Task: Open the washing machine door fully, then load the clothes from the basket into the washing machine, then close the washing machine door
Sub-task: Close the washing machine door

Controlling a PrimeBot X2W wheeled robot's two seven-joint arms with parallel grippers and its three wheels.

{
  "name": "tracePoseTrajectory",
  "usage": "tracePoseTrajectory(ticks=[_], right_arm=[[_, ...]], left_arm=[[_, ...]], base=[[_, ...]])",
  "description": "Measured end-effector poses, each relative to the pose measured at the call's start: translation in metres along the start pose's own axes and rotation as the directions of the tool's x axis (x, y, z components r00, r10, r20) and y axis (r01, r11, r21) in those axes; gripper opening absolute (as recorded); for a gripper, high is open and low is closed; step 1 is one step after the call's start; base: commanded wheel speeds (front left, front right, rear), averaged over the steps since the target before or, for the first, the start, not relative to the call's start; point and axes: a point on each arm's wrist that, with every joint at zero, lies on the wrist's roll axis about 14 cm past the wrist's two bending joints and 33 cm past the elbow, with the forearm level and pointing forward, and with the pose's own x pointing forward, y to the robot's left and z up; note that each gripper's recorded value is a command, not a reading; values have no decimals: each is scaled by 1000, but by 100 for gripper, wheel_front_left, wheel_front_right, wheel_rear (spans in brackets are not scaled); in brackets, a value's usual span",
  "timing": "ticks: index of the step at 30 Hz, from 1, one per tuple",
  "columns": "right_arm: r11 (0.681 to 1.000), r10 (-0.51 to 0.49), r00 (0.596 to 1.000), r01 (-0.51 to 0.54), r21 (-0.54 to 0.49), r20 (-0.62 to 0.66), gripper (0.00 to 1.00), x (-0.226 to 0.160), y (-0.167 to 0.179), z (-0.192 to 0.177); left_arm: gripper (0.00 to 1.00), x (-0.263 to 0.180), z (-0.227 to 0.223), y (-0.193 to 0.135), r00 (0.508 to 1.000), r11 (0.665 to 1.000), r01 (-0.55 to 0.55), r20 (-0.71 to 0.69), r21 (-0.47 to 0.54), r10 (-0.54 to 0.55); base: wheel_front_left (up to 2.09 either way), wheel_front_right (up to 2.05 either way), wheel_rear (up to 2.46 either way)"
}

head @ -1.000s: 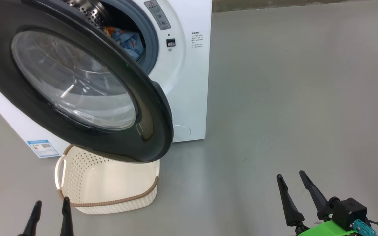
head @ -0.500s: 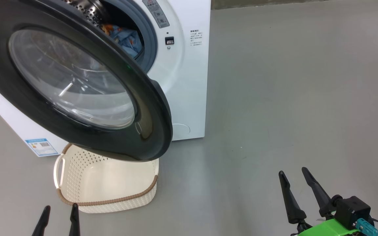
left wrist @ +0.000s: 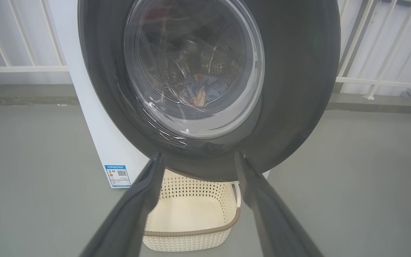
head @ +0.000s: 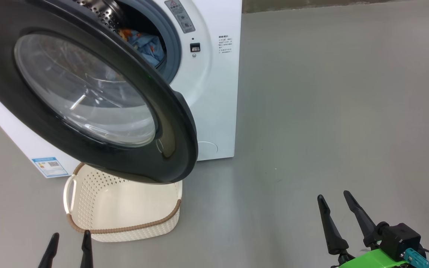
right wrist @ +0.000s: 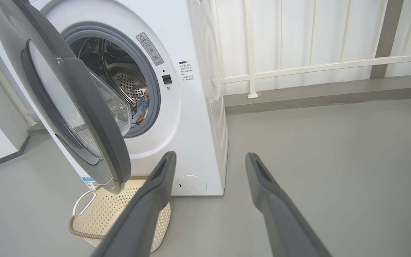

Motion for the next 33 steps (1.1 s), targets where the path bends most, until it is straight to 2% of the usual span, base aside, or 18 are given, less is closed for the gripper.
tracePoseTrajectory(ticks=[2,3,5,6,7,15,19,22,25,28,33], right_arm=[[1000,1,1000,-1,0,-3,100,0,0,-1],[1000,1,1000,-1,1,-6,93,0,0,-2],[1000,1,1000,-1,1,-10,42,0,0,-3],[1000,0,1000,0,1,-13,13,0,0,-4],[1000,0,1000,0,1,-15,0,0,0,-5],[1000,-2,1000,2,10,-4,0,3,-1,-2],[1000,12,998,-13,15,67,0,9,4,20],[999,40,985,-43,14,167,0,17,12,52],[994,102,945,-106,-3,310,0,27,31,98],[980,189,878,-198,-26,440,0,29,61,141],[932,333,768,-357,-65,548,0,25,114,179]], left_arm=[[100,-1,0,1,1000,1000,-7,2,-2,7],[100,-1,1,3,1000,1000,-13,4,-1,13],[100,-1,3,7,1000,1000,-22,9,9,22],[100,-1,3,8,1000,1000,-27,9,10,27],[100,-2,3,9,999,999,-31,9,11,30],[100,-2,2,14,999,999,-46,6,12,46],[100,-2,1,15,999,999,-52,2,13,52],[100,-1,0,17,998,998,-57,-2,9,57],[100,-1,-2,18,998,998,-64,-7,0,64],[100,-2,-3,20,997,998,-70,-10,-7,70],[100,-2,-3,22,997,996,-82,-8,-20,82]], base=[[0,0,0],[0,0,0],[0,0,0],[0,0,0],[0,0,0],[0,0,0],[0,0,0],[0,0,0],[0,0,0],[0,0,0],[0,0,0]])
